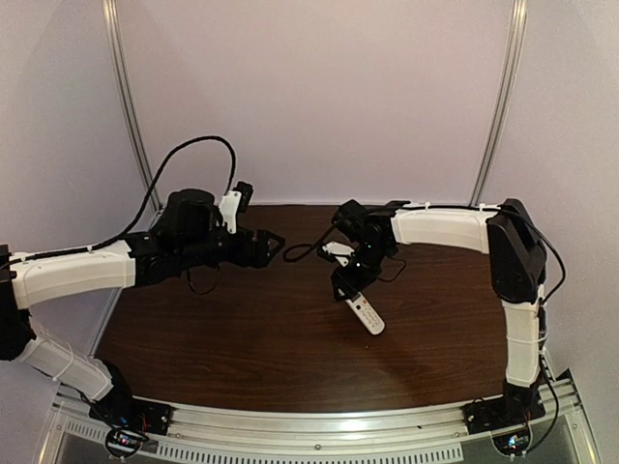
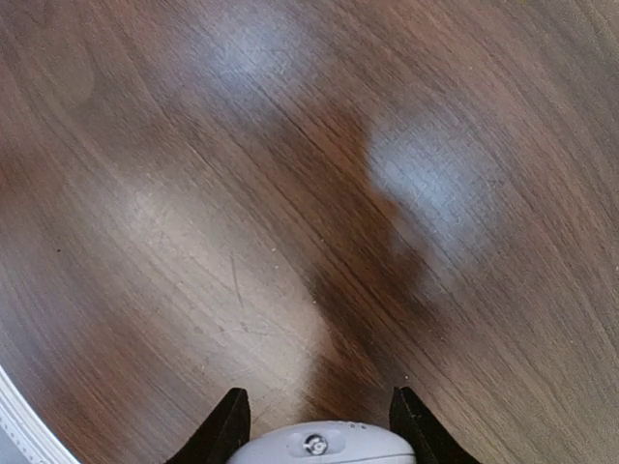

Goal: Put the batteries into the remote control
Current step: Place the remote control at the center of the board.

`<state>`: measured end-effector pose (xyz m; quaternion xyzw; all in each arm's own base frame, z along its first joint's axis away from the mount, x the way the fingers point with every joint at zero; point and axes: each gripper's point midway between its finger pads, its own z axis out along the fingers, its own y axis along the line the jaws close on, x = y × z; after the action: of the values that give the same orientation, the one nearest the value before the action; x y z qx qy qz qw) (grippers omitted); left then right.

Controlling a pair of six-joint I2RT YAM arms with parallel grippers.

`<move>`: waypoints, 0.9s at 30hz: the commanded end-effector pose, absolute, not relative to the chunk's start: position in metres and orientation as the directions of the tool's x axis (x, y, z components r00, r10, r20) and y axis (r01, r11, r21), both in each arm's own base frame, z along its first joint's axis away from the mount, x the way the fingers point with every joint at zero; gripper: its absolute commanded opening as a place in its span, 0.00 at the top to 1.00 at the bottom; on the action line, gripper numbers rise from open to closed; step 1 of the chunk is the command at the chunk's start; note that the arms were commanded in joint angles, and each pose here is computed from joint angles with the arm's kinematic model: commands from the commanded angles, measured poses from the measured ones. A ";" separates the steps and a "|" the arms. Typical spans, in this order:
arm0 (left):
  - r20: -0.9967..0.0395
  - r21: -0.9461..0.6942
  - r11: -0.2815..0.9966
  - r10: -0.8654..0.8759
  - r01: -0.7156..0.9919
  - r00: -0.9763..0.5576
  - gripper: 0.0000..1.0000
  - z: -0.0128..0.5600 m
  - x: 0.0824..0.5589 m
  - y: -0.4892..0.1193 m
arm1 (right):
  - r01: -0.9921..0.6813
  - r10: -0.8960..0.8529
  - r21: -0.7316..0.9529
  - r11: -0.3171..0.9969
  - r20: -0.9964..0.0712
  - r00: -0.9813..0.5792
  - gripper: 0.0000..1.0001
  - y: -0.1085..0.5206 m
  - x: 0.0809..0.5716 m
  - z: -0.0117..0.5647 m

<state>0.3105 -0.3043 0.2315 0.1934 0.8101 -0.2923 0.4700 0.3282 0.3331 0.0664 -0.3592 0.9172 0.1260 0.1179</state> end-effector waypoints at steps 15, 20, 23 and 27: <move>-0.838 -0.317 0.822 -0.010 0.472 -0.545 0.03 0.212 0.327 -0.277 | -0.720 -0.705 0.054 0.692 -0.164 -0.690 0.43 0.331 0.320 0.014; -0.834 -0.319 0.826 -0.012 0.464 -0.552 0.03 0.216 0.327 -0.274 | -0.720 -0.697 0.056 0.692 -0.207 -0.686 0.29 0.336 0.324 0.027; -0.830 -0.322 0.825 -0.011 0.464 -0.557 0.03 0.218 0.327 -0.274 | -0.719 -0.687 0.058 0.693 -0.251 -0.682 0.22 0.339 0.328 0.043; -0.823 -0.328 0.827 -0.013 0.456 -0.568 0.03 0.223 0.330 -0.276 | -0.711 -0.651 0.069 0.700 -0.346 -0.675 0.13 0.343 0.337 0.075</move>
<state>0.3235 -0.2726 0.2059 0.1384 0.8498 -0.2536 0.4409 0.3226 0.3375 0.0285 -0.3845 0.9159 0.0789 0.0844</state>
